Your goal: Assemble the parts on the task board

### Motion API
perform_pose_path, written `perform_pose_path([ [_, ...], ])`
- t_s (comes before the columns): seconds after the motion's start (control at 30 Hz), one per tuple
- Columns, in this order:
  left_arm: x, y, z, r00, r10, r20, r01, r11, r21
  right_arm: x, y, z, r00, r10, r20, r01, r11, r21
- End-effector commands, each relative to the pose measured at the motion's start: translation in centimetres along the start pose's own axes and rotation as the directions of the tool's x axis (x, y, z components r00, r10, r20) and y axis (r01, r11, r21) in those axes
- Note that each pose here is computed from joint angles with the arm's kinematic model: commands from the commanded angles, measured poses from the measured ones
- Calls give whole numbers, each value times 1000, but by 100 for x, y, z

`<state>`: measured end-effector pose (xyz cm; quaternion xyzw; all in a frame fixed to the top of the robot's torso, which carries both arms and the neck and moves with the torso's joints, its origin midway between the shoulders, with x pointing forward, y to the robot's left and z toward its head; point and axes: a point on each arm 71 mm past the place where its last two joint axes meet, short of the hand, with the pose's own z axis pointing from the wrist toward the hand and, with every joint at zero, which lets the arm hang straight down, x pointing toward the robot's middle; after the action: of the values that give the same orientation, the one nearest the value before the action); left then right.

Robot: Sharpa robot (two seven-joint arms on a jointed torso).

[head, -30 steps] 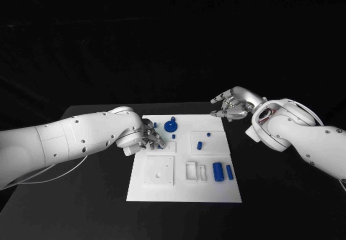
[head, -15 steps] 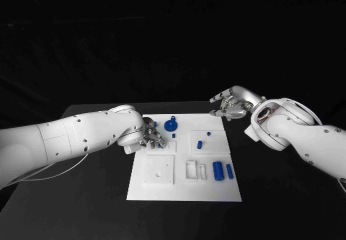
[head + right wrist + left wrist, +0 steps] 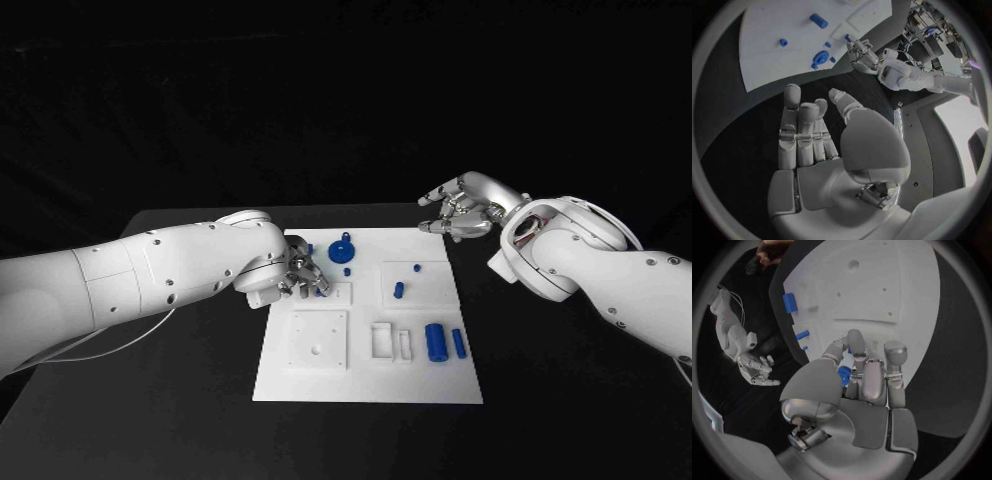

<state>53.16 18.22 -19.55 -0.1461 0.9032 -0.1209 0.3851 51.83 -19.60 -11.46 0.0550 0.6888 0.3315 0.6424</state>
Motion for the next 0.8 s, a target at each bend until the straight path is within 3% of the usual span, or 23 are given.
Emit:
perform_pose_path([
  [0.03,58,9,14,999,11,-35,-11,1000,2,7,7,0,1000,-2,-4,2,1000,-10],
  [0.8,40,45,21,999,-7,-45,7,1000,-3,23,-9,4,1000,-1,-6,1,1000,-6],
])
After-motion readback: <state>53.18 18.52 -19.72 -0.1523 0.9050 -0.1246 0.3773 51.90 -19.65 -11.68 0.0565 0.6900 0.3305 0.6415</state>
